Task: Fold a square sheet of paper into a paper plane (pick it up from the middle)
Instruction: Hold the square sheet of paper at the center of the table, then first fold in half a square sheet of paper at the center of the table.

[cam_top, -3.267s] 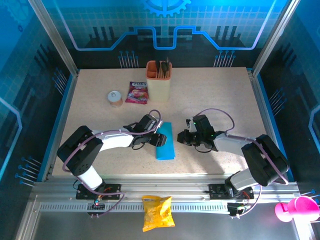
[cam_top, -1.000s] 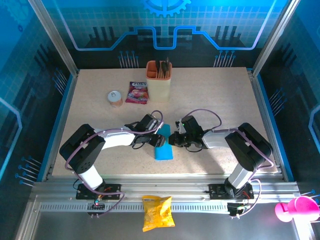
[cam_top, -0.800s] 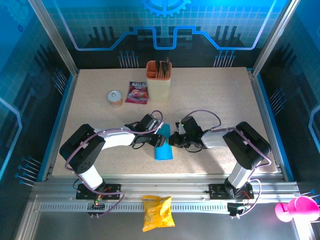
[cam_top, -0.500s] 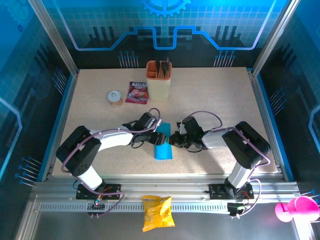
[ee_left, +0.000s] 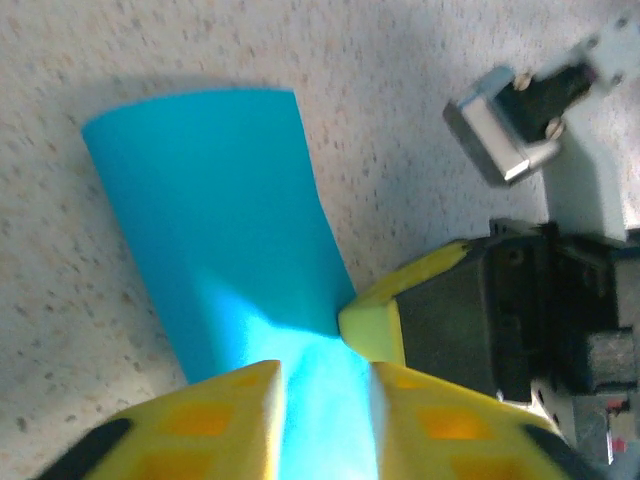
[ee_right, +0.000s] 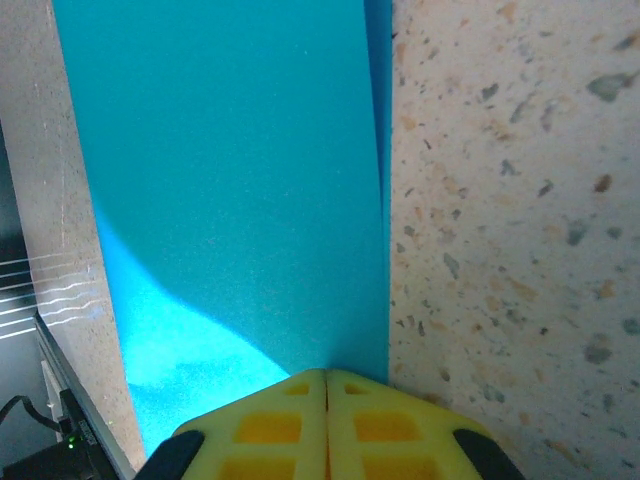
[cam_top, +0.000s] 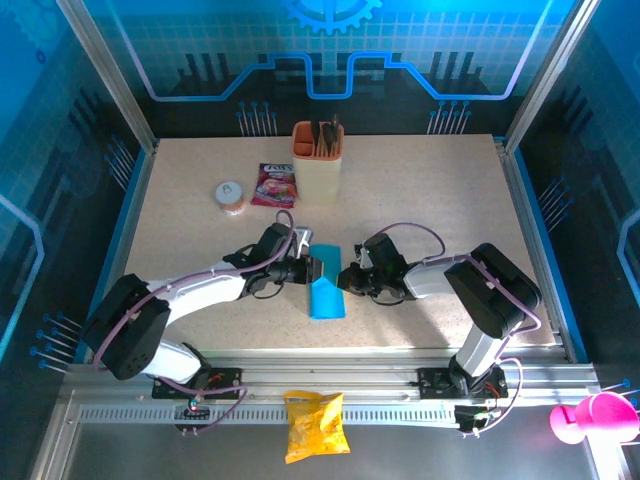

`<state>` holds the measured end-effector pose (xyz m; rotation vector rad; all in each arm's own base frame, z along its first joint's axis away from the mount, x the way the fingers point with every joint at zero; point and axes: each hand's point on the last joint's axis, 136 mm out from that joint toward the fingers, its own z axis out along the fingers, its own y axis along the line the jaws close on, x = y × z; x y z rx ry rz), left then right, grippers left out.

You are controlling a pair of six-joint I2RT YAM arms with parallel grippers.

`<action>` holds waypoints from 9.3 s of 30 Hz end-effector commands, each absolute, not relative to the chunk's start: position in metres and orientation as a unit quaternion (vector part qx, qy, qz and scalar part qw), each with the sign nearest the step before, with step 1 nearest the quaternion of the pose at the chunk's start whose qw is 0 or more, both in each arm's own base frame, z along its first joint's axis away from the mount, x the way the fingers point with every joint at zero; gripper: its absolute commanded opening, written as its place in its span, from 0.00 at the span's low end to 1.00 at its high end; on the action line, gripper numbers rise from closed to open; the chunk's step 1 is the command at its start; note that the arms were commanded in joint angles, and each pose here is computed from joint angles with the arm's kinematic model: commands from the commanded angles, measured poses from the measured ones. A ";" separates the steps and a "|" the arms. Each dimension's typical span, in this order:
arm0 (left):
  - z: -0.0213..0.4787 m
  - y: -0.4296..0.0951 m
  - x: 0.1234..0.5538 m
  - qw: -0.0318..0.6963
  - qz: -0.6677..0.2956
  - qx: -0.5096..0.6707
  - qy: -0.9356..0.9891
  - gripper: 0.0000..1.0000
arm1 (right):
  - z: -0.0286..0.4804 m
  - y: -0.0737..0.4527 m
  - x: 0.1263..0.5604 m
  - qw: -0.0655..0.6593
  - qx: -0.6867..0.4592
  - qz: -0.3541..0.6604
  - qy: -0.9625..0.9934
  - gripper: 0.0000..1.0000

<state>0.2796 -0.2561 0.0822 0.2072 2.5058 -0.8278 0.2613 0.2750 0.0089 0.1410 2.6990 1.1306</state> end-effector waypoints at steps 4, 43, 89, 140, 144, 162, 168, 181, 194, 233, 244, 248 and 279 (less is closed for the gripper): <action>0.077 -0.276 0.271 0.223 -0.341 0.090 0.909 0.19 | -0.044 0.257 0.235 0.073 0.058 0.289 0.953 0.08; 0.067 -0.254 0.299 0.262 -0.297 0.073 0.915 0.14 | -0.054 0.251 0.228 0.070 0.035 0.254 0.964 0.00; 0.001 -0.215 0.341 0.243 -0.264 -0.018 0.933 0.03 | -0.060 0.255 0.221 0.064 0.017 0.240 0.968 0.00; 0.062 -0.272 0.246 0.214 -0.339 0.083 0.912 0.03 | -0.065 0.255 0.220 0.066 0.022 0.226 0.972 0.00; 0.056 -0.272 0.235 0.203 -0.341 0.088 0.914 0.03 | -0.068 0.253 0.218 0.063 0.022 0.223 0.973 0.00; 0.006 -0.239 0.195 0.146 -0.291 0.089 0.941 0.04 | -0.072 0.252 0.214 0.061 0.024 0.223 0.973 0.00; 0.006 -0.233 0.192 0.150 -0.287 0.086 0.942 0.03 | -0.073 0.252 0.213 0.060 0.025 0.223 0.973 0.00; 0.070 -0.253 0.216 0.214 -0.332 0.087 0.915 0.07 | -0.073 0.253 0.212 0.060 0.024 0.222 0.973 0.00; 0.015 -0.251 0.199 0.151 -0.308 0.092 0.935 0.20 | -0.064 0.258 0.215 0.064 0.019 0.232 0.970 0.00; 0.066 -0.225 0.339 0.243 -0.328 0.012 0.913 0.05 | -0.065 0.258 0.215 0.062 0.009 0.227 0.972 0.00; 0.032 -0.206 0.343 0.231 -0.293 -0.007 0.928 0.04 | -0.066 0.258 0.215 0.062 0.009 0.227 0.972 0.00; 0.018 -0.199 0.342 0.223 -0.280 -0.012 0.934 0.02 | -0.065 0.260 0.215 0.063 0.009 0.229 0.971 0.00; 0.003 -0.194 0.332 0.214 -0.266 0.002 0.940 0.00 | 0.075 0.366 0.251 0.152 -0.124 0.380 0.904 0.00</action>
